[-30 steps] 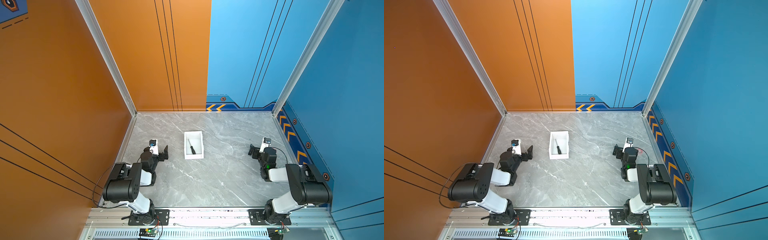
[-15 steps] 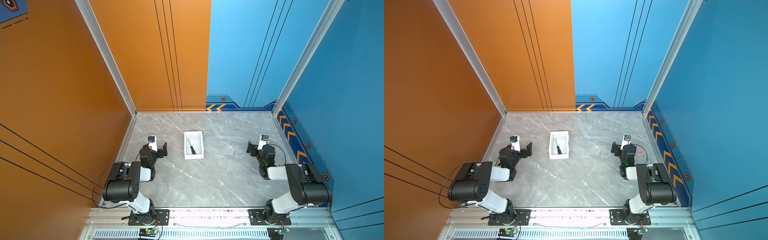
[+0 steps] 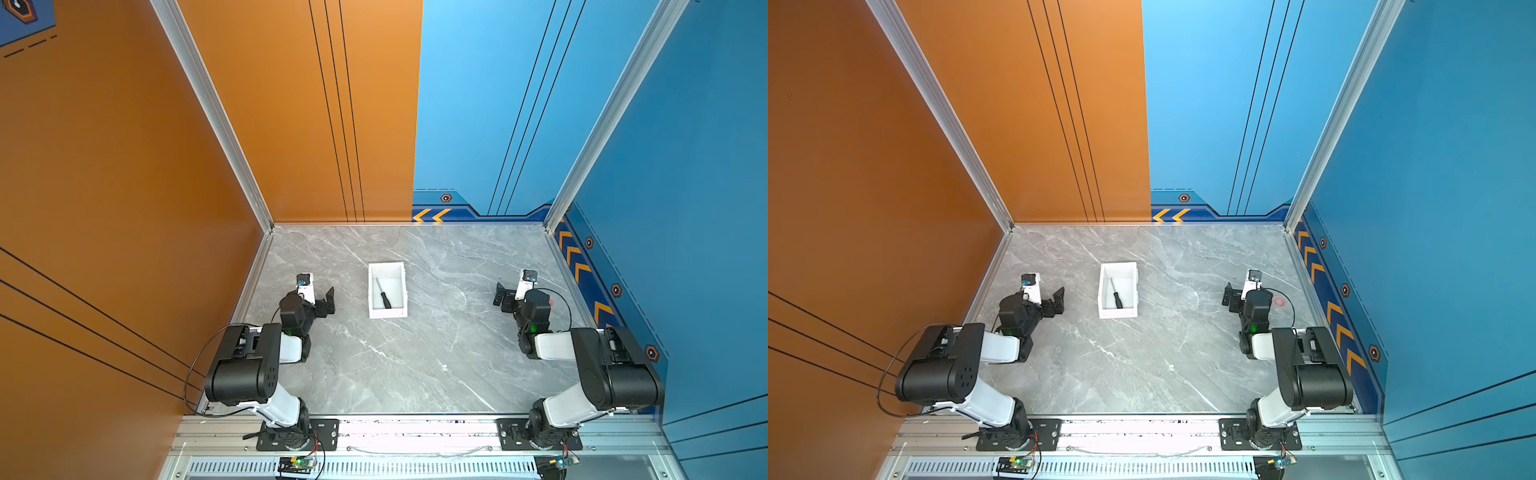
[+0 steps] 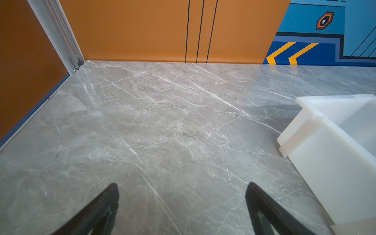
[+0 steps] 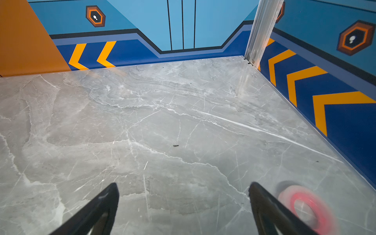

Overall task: Put the screwdriver in the bin
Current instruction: Reset both arms

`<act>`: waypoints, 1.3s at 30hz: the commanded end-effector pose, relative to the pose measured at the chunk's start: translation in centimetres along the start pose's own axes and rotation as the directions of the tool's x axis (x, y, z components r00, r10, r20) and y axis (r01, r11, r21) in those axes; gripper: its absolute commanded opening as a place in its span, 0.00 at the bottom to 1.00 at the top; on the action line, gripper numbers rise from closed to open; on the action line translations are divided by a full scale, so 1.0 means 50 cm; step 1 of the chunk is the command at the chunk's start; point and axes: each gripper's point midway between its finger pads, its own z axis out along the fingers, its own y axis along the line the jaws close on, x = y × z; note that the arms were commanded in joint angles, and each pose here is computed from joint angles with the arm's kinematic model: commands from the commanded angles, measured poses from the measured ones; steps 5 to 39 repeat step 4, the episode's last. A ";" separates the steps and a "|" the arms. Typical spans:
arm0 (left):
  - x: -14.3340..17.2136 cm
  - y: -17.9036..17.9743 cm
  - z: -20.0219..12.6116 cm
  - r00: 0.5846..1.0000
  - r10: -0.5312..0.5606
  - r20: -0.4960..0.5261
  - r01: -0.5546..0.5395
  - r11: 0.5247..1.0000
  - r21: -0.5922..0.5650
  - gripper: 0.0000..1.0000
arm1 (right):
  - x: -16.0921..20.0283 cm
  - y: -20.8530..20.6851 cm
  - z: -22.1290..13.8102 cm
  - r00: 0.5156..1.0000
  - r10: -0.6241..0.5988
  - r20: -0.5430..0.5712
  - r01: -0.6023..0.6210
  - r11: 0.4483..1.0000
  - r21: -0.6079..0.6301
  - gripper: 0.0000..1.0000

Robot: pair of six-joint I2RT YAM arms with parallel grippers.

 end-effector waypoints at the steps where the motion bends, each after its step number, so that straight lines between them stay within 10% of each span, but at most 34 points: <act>1: -0.010 -0.006 0.003 1.000 0.011 0.007 -0.011 1.000 0.012 0.98 | -0.002 0.003 0.003 1.000 -0.015 -0.004 0.015 1.000 -0.003 1.00; 39: -0.009 -0.005 0.003 1.000 0.011 0.007 -0.011 1.000 0.012 0.98 | -0.001 0.003 0.003 1.000 -0.019 -0.003 0.019 1.000 0.003 1.00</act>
